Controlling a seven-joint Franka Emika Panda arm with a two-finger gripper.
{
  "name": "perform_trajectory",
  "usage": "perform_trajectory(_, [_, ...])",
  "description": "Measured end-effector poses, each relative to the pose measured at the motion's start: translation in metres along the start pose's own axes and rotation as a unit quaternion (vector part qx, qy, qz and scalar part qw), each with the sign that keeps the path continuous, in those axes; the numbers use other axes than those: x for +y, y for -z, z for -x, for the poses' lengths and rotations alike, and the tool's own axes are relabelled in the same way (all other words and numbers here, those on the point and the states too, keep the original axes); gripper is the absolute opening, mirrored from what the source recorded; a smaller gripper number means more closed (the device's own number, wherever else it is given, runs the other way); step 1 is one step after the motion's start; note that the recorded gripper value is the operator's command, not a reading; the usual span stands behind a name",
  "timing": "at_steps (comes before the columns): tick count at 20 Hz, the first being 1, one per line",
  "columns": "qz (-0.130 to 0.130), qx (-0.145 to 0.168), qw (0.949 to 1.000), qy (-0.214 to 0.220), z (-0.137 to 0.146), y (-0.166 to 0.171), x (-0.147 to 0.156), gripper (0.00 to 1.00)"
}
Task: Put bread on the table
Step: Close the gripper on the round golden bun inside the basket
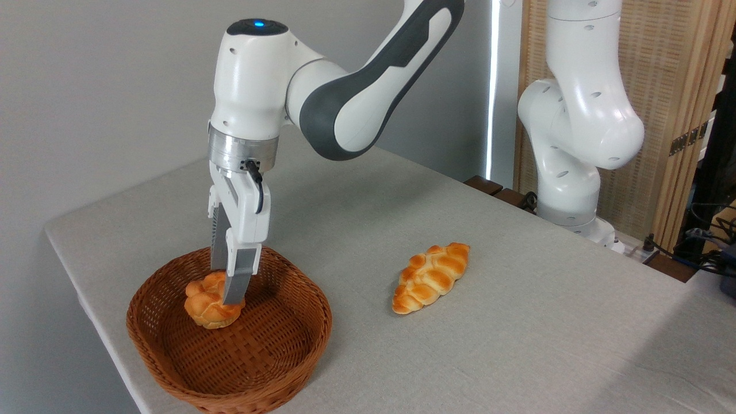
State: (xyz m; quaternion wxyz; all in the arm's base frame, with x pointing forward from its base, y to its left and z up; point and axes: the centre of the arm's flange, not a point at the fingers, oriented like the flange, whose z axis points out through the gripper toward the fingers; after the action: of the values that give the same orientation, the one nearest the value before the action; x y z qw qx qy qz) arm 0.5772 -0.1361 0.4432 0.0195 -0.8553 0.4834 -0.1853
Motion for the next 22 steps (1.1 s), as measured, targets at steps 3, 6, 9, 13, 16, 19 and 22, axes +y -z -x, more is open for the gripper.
perform_trajectory(3, [0.000, 0.000, 1.0000, 0.000, 0.000, -0.004, 0.000, 1.00])
perform_trajectory(6, [0.000, 0.000, 1.0000, 0.000, 0.000, -0.004, 0.000, 1.00])
perform_trajectory(9, [0.000, 0.000, 1.0000, 0.000, 0.000, -0.004, 0.000, 1.00])
perform_trajectory(13, [0.001, -0.001, 1.0000, 0.000, 0.000, -0.005, 0.000, 1.00])
perform_trajectory(16, [0.001, -0.002, 1.0000, 0.000, 0.001, -0.010, 0.000, 1.00])
perform_trajectory(19, [-0.003, 0.002, 1.0000, -0.002, -0.002, -0.013, 0.001, 1.00])
perform_trajectory(22, [-0.003, 0.001, 1.0000, -0.003, -0.003, -0.016, 0.002, 1.00])
